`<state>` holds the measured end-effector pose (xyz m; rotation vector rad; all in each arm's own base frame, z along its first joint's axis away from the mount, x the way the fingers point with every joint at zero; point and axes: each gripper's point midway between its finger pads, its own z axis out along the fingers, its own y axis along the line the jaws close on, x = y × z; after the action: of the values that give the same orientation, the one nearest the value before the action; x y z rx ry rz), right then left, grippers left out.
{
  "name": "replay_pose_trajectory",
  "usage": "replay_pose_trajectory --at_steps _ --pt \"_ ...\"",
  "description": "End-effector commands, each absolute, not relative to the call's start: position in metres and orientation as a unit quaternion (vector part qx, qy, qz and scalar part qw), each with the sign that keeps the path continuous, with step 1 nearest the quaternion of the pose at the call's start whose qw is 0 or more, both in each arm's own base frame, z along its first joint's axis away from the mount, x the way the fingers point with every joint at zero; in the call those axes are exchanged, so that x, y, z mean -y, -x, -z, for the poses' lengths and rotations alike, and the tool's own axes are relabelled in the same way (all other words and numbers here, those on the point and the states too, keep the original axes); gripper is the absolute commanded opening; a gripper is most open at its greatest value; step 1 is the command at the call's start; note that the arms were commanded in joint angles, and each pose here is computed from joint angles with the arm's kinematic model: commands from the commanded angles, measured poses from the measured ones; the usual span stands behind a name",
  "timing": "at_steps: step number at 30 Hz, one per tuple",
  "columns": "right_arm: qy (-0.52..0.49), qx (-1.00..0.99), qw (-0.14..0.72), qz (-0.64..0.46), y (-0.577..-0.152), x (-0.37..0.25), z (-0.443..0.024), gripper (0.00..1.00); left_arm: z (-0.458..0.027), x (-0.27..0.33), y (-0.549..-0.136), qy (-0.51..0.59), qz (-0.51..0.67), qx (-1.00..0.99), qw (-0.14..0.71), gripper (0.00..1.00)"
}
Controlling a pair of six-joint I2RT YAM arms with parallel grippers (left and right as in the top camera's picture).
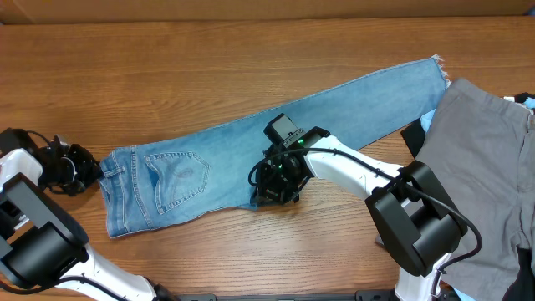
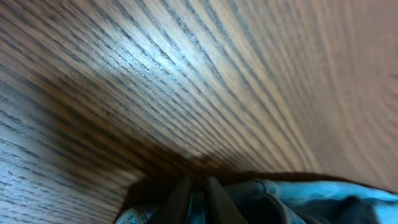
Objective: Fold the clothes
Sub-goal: 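Hold the jeans middle with the right gripper while the left holds the waistband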
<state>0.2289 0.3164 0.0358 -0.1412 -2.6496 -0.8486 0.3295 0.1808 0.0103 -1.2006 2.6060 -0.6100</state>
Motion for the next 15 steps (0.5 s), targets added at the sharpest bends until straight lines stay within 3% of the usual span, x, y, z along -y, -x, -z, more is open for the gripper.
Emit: replay_pose_trajectory --at_steps 1,9,15 --pt "0.013 0.937 0.131 0.323 -0.239 -0.322 -0.058 0.2 0.0 -0.177 -0.32 0.391 0.158 -0.903 0.079 0.12" --pt "0.003 0.943 0.113 0.314 -0.242 -0.319 -0.065 0.26 0.003 -0.168 -0.309 0.402 0.161 -0.9 0.049 0.09" --pt "0.019 0.948 0.107 0.3 -0.246 -0.315 -0.061 0.25 -0.034 -0.189 -0.318 0.414 0.171 -0.892 0.06 0.1"
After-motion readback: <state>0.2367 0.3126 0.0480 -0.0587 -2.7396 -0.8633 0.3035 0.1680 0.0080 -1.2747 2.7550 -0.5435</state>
